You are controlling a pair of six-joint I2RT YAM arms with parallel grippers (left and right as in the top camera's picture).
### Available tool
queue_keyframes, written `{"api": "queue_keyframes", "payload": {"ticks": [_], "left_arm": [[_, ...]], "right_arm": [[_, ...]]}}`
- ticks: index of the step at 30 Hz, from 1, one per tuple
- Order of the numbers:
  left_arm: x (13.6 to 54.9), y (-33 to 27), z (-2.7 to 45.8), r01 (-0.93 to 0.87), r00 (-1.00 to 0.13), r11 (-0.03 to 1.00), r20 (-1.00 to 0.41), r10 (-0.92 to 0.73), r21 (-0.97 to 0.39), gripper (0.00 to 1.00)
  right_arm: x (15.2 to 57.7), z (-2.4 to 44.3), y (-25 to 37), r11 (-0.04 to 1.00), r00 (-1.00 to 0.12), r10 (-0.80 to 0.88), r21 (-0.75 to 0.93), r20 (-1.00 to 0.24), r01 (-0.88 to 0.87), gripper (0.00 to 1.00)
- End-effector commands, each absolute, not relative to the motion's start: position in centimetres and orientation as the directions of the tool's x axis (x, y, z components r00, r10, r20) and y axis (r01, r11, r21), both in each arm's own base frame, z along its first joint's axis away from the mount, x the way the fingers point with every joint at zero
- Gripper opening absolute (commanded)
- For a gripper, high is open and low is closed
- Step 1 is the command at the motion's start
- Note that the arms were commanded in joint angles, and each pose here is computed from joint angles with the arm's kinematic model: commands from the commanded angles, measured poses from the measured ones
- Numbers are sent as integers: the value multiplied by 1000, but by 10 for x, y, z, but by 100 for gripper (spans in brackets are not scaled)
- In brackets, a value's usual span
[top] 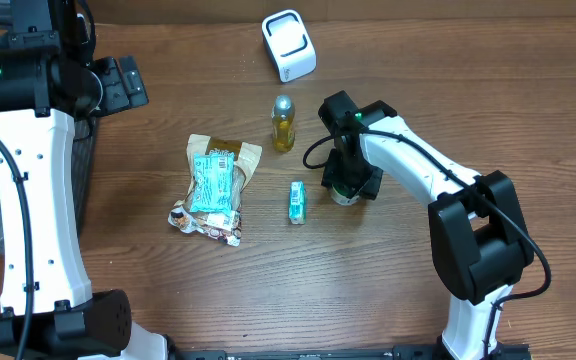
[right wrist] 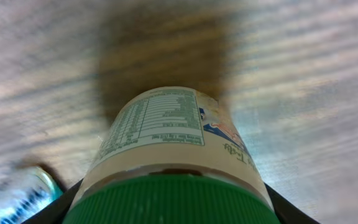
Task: Scan the item barcode
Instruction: 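Lift the jar off the table with the right gripper, then tilt the jar sideways and raise it toward the scanner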
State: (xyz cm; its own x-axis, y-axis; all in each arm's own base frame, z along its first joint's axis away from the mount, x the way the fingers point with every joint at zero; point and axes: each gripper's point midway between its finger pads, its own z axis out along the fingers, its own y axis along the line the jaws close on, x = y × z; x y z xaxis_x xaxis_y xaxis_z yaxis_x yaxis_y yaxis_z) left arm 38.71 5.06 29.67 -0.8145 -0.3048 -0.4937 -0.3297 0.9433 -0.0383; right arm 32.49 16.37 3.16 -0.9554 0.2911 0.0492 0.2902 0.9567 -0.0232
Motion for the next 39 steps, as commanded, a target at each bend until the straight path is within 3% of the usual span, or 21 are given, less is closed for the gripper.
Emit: {"api": "queue_keyframes", "payload": {"ticks": [1, 3, 6, 10, 16, 18, 39], "left_arm": [[389, 50, 295, -324, -819, 946, -492, -296, -31, 99], [389, 49, 295, -322, -819, 946, -492, -295, -31, 99], [389, 49, 295, -322, -819, 946, -492, -295, -31, 100], [389, 49, 295, -322, -819, 946, -492, -295, -31, 100], [389, 49, 295, -322, -819, 946, -492, -295, -31, 99], [389, 49, 295, -322, -819, 946, -492, -295, -31, 99], [389, 49, 295, -322, -819, 946, -492, -295, -31, 99]], "right_arm": [[337, 60, 169, 955, -955, 297, 17, 23, 297, 39], [335, 83, 172, 953, -954, 298, 42, 36, 300, 33], [325, 110, 176, 956, -958, 277, 76, 75, 283, 32], [301, 129, 186, 962, -963, 208, 141, 170, 232, 16], [259, 142, 196, 944, -904, 202, 171, 377, 282, 15], [247, 147, 196, 940, -879, 205, 163, 431, 299, 4], [234, 159, 213, 910, -834, 183, 230, 521, 344, 4]]}}
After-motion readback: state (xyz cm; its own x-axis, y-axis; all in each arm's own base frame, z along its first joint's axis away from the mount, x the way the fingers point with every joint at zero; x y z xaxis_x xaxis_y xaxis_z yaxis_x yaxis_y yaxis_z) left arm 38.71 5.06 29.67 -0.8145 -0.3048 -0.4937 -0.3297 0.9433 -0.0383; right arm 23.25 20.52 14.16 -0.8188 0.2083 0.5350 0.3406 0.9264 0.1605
